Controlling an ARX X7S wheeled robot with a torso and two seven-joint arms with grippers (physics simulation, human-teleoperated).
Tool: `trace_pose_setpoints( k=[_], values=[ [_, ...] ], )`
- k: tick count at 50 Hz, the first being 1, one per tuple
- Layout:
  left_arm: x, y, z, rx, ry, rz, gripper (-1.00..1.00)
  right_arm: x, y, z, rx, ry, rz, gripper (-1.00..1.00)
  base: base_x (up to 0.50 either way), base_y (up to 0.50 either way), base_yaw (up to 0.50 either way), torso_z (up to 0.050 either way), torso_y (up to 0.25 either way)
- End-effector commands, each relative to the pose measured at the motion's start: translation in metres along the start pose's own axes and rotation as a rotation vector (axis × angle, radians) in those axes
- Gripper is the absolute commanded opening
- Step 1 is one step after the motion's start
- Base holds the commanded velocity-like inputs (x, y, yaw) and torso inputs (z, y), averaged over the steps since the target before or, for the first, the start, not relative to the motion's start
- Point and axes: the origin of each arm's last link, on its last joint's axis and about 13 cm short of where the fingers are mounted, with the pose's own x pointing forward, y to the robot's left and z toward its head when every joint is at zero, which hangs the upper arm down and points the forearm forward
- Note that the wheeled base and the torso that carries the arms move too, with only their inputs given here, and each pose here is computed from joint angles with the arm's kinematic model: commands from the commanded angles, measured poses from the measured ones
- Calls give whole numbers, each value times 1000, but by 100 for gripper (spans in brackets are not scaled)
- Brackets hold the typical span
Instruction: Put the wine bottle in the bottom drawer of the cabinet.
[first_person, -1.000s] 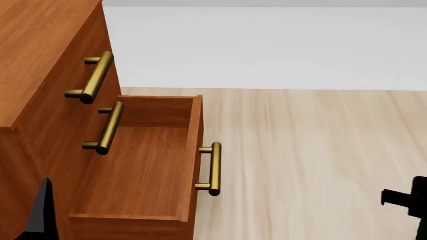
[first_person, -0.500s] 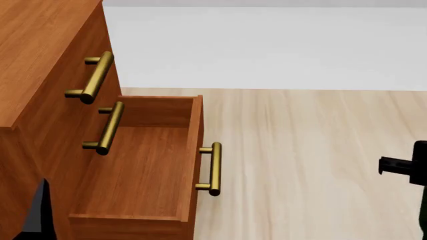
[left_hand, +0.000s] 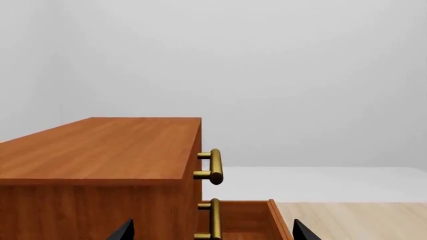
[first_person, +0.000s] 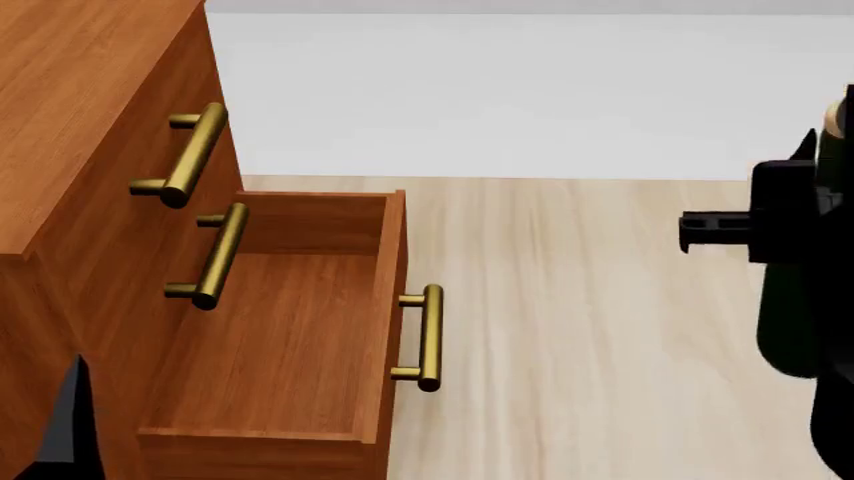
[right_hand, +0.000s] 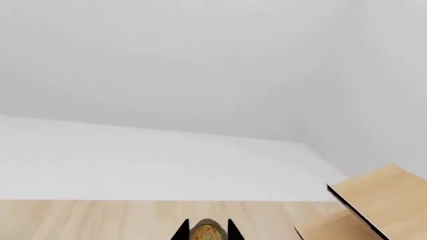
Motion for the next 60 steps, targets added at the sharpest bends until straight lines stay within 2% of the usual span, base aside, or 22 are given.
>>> trace_pose_setpoints(
  k=[1, 12, 14, 23, 31, 32, 36, 37, 41, 46, 51, 60],
  values=[
    [0, 0, 1, 3, 0, -2, 100, -7, 8, 47, 25, -60, 106, -100, 0, 0, 0, 0, 0],
    [0, -1, 0, 10, 0, -8, 100, -3, 25, 87, 19, -81, 209, -100, 0, 0, 0, 0, 1],
    [-1, -2, -1, 14, -8, -13, 100, -2, 31, 90, -12, -79, 238, -100, 0, 0, 0, 0, 0],
    [0, 0, -3, -1, 9, -9, 100, 11, 52, 122, 33, -37, 358, -100, 0, 0, 0, 0, 0],
    [0, 0, -4, -5, 14, -10, 100, 23, 66, 150, 44, 44, 387, -100, 0, 0, 0, 0, 1],
    [0, 0, -3, -6, 14, -9, 100, 23, 69, 154, 67, 57, 420, -100, 0, 0, 0, 0, 0],
    [-1, 0, -2, -6, 12, -7, 100, 21, 79, 166, 47, 61, 457, -100, 0, 0, 0, 0, 0],
    [-1, 1, -3, -9, 13, -8, 100, 20, 81, 169, 74, 71, 489, -100, 0, 0, 0, 0, 0],
    [-1, 2, -4, -8, 11, -5, 100, 23, 92, 175, 24, 74, 530, -100, 0, 0, 0, 0, 0],
    [-1, 3, -4, -13, 13, 0, 100, 28, 101, 181, 39, 107, 555, -100, 0, 0, 0, 0, 2],
    [0, 2, -2, -13, 9, -8, 100, 35, 113, 186, 104, 176, 611, -100, 0, 0, 0, 0, 0],
    [-2, 2, -3, -13, 5, -15, 100, 40, 133, 193, 112, 269, 706, -100, 0, 0, 0, 0, 1]
  ],
)
